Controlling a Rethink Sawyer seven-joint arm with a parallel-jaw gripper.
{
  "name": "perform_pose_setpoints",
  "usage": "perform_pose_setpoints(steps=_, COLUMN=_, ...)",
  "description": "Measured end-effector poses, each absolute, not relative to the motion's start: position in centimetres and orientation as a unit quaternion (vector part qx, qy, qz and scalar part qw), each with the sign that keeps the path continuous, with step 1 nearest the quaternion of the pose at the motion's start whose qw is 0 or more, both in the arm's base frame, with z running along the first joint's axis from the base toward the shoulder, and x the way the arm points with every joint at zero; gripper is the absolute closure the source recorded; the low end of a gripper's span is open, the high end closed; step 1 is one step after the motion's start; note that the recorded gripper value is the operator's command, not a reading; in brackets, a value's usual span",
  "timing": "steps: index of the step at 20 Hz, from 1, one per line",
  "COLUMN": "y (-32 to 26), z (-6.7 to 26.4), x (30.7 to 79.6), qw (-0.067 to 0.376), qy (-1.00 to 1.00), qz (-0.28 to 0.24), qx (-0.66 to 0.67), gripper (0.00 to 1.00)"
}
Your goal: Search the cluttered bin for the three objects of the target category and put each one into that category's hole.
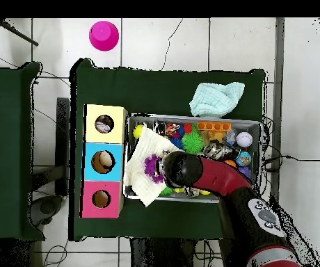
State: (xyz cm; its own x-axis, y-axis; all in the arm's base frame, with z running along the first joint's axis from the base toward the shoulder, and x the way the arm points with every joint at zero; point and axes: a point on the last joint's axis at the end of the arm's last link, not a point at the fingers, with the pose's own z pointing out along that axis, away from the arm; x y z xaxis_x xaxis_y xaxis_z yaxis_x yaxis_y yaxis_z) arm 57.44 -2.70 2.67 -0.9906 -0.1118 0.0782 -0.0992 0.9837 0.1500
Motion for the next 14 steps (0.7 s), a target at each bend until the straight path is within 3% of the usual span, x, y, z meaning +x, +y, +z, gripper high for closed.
perform_pose_setpoints(steps=14, y=-4.1, z=3.4, x=59.6, qw=0.005, qy=-0.997, qz=-0.049, qx=0.061, gripper=0.00)
